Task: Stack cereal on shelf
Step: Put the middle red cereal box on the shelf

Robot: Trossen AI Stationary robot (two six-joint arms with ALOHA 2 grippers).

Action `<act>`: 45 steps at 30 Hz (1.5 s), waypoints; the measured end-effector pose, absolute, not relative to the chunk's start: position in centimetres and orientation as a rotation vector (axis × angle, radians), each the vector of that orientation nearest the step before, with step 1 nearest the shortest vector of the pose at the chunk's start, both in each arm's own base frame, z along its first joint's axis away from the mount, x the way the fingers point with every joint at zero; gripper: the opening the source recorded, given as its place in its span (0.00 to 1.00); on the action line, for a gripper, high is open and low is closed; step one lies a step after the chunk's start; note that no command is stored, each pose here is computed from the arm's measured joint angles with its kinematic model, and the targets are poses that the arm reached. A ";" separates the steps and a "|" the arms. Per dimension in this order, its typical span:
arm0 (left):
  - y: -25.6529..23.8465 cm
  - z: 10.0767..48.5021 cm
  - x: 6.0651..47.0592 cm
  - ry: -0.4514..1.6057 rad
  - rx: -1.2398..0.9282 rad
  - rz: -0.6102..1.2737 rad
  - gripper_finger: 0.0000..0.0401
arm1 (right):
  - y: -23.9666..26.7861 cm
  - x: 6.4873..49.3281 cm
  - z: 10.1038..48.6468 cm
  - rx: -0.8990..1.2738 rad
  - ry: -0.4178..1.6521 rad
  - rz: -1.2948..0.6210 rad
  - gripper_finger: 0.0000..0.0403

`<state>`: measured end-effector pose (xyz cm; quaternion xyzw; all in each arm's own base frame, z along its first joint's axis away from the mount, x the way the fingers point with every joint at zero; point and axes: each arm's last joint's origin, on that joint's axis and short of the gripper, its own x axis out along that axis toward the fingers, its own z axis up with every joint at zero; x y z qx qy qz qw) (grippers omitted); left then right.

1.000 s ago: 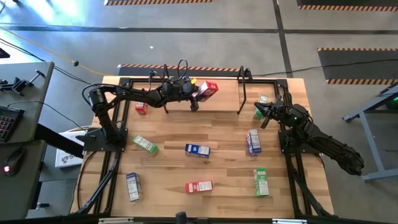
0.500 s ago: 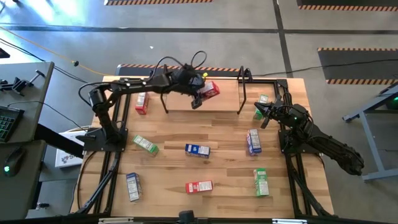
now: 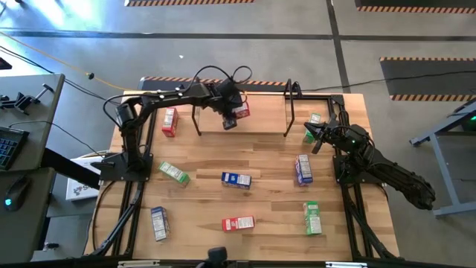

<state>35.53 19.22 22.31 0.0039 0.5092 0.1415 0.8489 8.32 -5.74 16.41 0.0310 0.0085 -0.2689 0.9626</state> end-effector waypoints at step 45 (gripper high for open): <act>20.4 23.7 39.3 0.984 -0.052 0.244 0.59 | -5.7 8.3 16.4 0.063 0.018 -0.547 0.00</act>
